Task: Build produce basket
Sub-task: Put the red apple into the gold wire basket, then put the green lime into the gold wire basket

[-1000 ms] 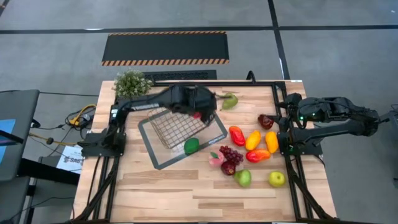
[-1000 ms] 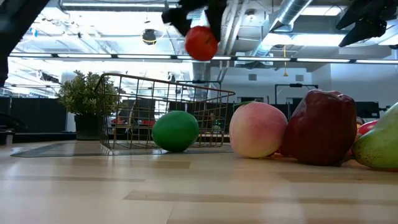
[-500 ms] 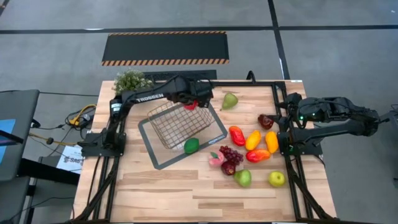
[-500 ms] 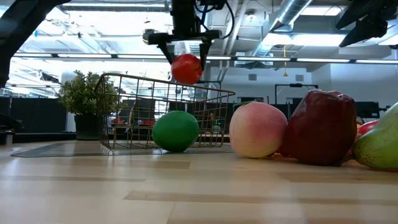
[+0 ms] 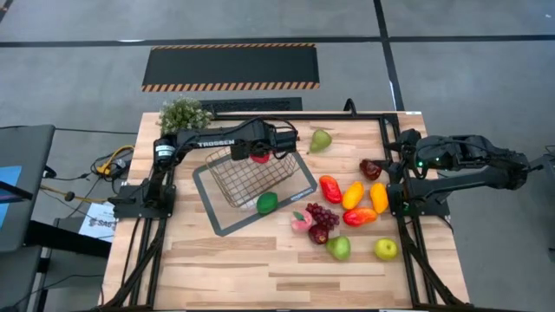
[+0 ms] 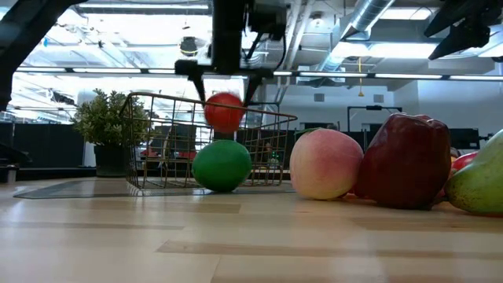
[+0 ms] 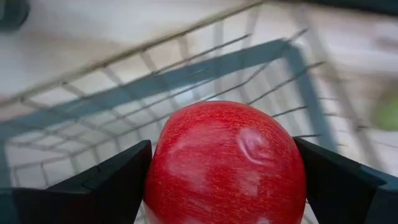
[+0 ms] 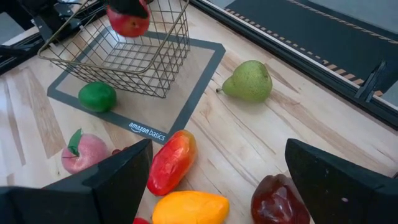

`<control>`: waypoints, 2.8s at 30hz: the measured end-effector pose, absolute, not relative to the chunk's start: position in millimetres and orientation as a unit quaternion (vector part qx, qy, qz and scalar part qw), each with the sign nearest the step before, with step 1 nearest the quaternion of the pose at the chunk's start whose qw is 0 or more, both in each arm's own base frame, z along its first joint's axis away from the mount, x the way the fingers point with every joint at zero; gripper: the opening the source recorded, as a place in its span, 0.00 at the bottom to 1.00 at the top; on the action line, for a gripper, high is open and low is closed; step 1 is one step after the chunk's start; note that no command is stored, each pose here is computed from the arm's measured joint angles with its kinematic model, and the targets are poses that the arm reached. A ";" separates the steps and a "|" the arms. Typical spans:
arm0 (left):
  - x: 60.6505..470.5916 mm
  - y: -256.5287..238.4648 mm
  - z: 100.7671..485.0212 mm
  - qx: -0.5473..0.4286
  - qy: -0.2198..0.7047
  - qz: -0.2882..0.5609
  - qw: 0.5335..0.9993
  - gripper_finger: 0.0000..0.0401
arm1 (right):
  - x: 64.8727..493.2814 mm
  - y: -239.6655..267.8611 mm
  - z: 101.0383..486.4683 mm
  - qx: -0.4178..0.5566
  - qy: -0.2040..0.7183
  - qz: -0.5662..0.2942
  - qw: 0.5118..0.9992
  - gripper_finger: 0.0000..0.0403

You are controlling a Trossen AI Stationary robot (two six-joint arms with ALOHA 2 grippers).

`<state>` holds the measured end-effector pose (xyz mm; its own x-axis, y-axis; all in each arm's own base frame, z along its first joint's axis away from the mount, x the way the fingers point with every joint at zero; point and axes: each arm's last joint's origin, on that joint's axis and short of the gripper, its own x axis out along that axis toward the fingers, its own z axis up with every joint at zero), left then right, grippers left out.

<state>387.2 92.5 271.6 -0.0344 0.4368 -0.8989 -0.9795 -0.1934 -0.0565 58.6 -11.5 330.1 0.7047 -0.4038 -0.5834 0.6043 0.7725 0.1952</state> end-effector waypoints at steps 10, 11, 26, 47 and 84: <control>386.7 104.5 239.7 -0.489 0.304 0.644 0.505 0.86 | 58.6 -11.5 330.1 0.189 0.264 -0.279 0.904 0.96; 385.4 105.4 236.5 -0.490 0.307 0.647 0.497 0.86 | 58.6 -11.5 330.1 0.189 0.264 -0.279 0.904 0.96; 377.4 119.5 193.5 -0.532 0.304 0.640 0.463 0.86 | 58.2 -11.5 329.6 0.188 0.268 -0.279 0.903 0.96; 375.7 121.6 185.9 -0.512 0.308 0.640 0.483 0.93 | 57.4 -11.5 328.7 0.186 0.273 -0.281 0.901 0.96; 410.2 86.0 299.5 -0.255 0.486 0.352 0.758 0.96 | 57.4 -11.5 328.7 0.186 0.273 -0.280 0.901 0.96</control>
<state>410.2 86.0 299.5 0.2793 0.2860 -0.9166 -0.7823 0.6214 -0.0445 57.4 -11.5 328.7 0.6934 -0.4037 -0.5968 0.6073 0.7732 0.1826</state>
